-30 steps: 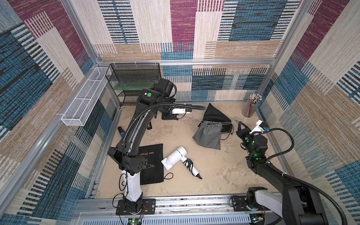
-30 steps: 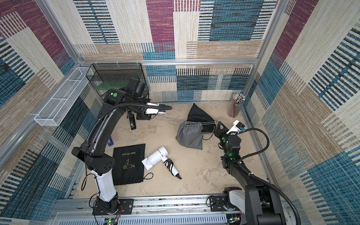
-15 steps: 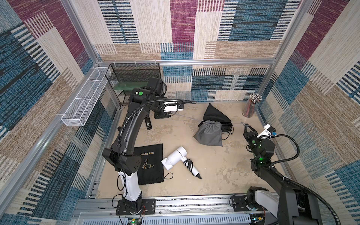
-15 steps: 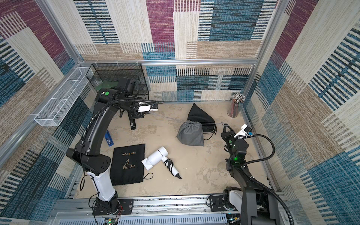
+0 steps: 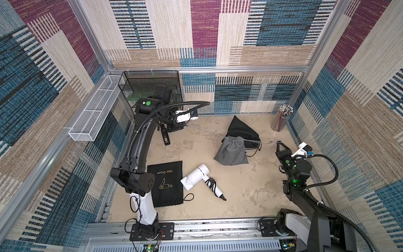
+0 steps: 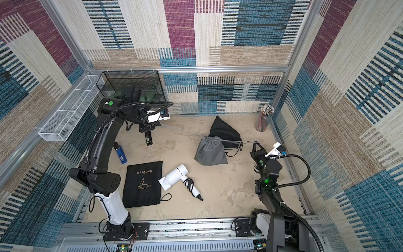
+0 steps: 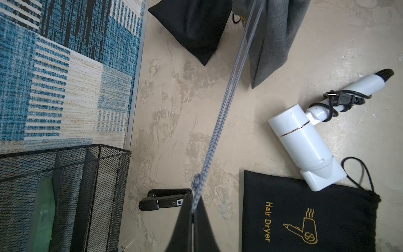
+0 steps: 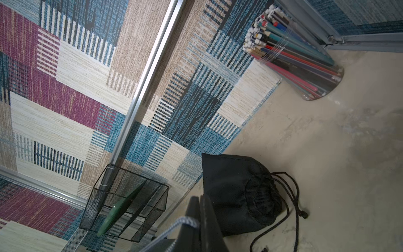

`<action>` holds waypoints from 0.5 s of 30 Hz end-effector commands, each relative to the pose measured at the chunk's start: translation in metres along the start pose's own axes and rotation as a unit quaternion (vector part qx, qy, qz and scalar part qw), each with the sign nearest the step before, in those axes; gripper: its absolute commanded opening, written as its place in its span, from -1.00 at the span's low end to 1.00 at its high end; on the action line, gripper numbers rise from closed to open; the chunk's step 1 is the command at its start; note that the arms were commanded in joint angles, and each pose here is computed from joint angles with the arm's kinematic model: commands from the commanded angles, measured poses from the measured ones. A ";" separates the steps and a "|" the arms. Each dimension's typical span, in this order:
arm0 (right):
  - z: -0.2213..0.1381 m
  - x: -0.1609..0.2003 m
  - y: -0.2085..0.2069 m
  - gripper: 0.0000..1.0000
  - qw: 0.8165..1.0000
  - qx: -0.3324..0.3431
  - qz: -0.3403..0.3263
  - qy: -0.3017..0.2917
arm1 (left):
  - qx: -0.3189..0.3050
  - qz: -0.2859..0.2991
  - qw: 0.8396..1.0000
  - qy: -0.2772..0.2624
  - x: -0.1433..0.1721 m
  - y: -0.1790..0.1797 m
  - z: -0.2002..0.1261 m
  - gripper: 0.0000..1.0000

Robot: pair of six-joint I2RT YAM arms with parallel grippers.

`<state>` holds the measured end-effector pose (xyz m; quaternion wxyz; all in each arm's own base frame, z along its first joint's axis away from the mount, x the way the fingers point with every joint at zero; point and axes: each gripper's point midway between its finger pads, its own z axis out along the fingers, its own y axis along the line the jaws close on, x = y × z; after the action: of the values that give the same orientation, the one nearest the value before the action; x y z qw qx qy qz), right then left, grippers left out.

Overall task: Pack away hair dryers
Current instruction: Place the drawstrings on both sides at the center of the board.

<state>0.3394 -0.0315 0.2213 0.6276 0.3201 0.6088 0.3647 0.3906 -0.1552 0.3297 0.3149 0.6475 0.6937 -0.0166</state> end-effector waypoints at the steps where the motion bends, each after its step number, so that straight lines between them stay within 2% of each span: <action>1: -0.001 -0.017 -0.001 -1.00 0.999 0.008 -0.001 -0.041 | -0.009 -0.031 0.999 0.005 0.004 0.004 -0.003 -1.00; 8: 0.016 -0.001 0.010 -1.00 0.999 0.007 -0.036 0.005 | 0.011 -0.092 0.993 -0.075 -0.035 0.009 -0.002 -1.00; 15: 0.045 0.032 0.031 -1.00 0.994 -0.005 -0.079 0.075 | -0.001 -0.104 0.992 -0.079 -0.062 0.026 0.026 -1.00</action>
<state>0.3748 0.0093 0.2388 0.6118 0.2556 0.6558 0.3609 0.4144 -0.2094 0.3458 0.3601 0.5906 0.7160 -0.0946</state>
